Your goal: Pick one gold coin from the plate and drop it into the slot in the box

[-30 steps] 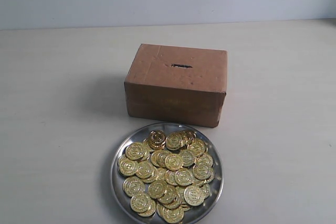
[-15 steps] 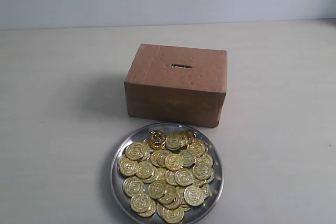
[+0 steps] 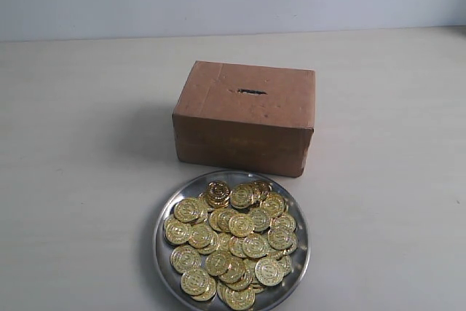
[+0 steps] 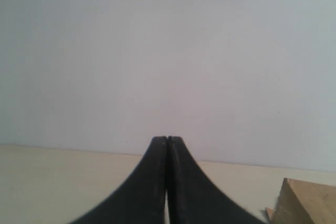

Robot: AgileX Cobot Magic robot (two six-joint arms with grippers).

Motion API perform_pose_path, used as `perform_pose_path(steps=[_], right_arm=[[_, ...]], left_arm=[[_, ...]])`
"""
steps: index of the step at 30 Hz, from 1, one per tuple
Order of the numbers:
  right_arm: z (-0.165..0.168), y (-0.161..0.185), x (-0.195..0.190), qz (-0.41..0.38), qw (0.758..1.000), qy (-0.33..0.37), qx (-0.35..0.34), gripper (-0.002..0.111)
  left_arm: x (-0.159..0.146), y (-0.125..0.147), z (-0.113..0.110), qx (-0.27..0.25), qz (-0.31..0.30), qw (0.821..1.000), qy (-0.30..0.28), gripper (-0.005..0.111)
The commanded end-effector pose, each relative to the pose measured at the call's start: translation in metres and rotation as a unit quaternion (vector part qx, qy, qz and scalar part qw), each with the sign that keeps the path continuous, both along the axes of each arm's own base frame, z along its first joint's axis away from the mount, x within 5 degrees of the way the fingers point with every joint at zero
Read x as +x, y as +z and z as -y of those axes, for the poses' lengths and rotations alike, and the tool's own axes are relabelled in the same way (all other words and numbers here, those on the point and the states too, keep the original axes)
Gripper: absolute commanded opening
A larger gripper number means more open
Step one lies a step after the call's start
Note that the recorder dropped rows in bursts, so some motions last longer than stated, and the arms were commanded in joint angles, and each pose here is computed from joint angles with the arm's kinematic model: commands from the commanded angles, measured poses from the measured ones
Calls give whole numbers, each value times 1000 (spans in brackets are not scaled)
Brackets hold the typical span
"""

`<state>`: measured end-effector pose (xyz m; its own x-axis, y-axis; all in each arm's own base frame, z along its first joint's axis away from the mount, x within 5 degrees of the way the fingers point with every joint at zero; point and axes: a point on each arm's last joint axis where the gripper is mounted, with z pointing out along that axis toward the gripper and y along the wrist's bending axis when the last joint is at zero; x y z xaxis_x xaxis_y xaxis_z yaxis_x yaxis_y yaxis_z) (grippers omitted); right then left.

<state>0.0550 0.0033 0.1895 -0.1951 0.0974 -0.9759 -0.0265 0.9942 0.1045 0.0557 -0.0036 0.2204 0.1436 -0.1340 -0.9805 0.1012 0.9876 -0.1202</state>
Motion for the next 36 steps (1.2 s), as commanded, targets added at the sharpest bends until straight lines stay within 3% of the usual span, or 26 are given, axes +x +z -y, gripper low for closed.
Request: perform_pose_path(steps=[1,5,12,19,36], right_arm=[[0,-1,0,2,1000,-2,-1,0],[0,-1,0,2,1000,-2,-1,0],[0,-1,0,2,1000,-2,-1,0],[0,-2,0,-4,1000,-1,-2,0],[0,-2,0,-4,1000,-1,-2,0]], left_arm=[[-1,0,0,86,14,996,12,0],[0,-2,1,102,5,995,9,0],[-3,-34,10,135,-162,976,-57,0],[-3,-37,10,50,-193,978,-57,0],[-3,-38,7,7,-203,978,-37,0]])
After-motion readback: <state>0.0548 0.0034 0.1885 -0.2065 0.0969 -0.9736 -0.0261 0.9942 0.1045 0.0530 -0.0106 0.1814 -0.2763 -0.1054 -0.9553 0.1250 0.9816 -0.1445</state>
